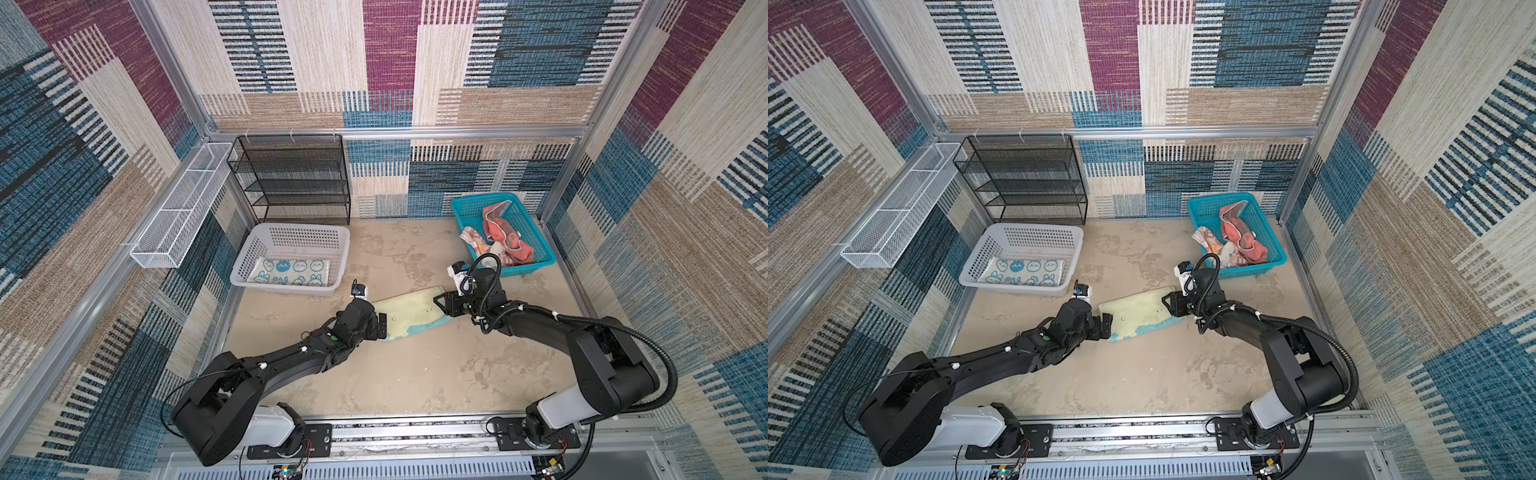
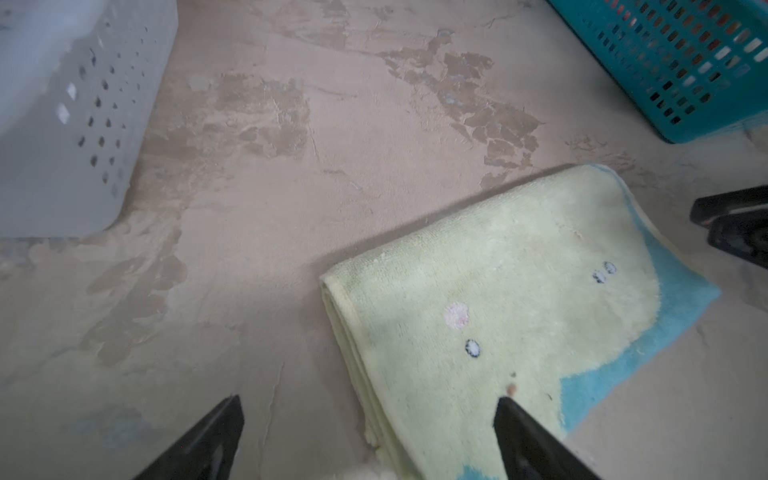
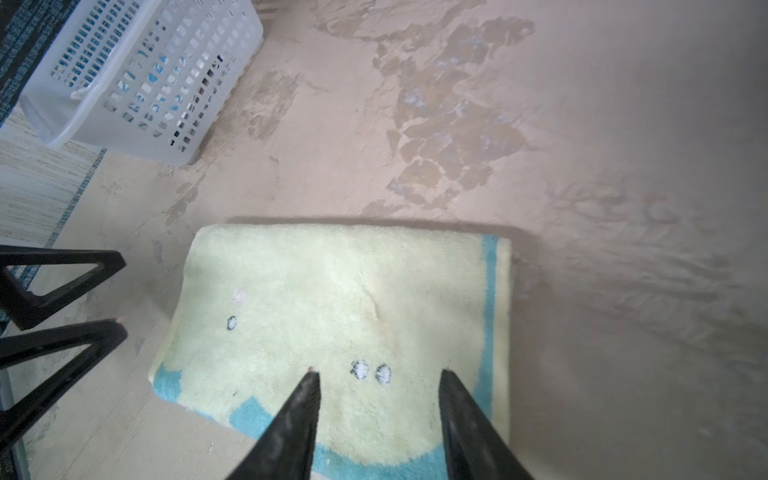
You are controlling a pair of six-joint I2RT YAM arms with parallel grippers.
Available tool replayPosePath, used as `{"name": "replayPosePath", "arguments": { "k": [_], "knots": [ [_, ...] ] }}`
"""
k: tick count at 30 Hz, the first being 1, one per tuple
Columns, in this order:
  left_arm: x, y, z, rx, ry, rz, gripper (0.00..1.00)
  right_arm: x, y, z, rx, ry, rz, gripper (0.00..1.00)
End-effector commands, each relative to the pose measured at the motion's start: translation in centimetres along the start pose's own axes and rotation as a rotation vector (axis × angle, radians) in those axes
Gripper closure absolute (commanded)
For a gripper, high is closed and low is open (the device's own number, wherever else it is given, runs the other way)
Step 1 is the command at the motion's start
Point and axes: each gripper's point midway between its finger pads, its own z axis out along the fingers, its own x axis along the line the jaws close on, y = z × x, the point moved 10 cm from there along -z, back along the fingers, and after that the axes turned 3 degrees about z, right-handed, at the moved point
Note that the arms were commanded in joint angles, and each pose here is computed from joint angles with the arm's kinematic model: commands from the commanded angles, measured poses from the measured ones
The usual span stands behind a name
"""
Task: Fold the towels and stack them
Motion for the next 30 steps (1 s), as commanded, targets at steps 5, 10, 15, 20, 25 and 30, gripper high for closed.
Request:
{"name": "replayPosePath", "arguments": {
  "k": [5, 10, 15, 20, 25, 30],
  "knots": [
    [0.3, -1.4, 2.1, 0.157, -0.042, -0.141, 0.02, -0.5, -0.2, 2.1, 0.020, 0.032, 0.046, 0.51],
    [-0.1, -2.4, 3.7, 0.208, -0.085, -0.168, 0.08, -0.8, -0.6, 2.9, 0.044, 0.035, 0.057, 0.52],
    [-1.0, -2.7, 5.3, 0.248, -0.159, -0.186, 0.26, -1.0, -0.9, 3.2, 0.058, 0.037, 0.056, 0.52],
    [-1.5, -3.0, 6.2, 0.279, -0.207, -0.196, 0.50, -1.0, -0.9, 3.4, 0.059, 0.045, 0.057, 0.53],
    [-1.7, -2.6, 6.5, 0.277, -0.200, -0.183, 0.97, -1.0, -0.8, 3.6, 0.059, 0.049, 0.055, 0.53],
    [-1.8, -0.6, 6.5, 0.265, -0.098, -0.122, 1.00, -0.9, -0.3, 3.3, 0.034, 0.040, 0.027, 0.52]
  ]
}}
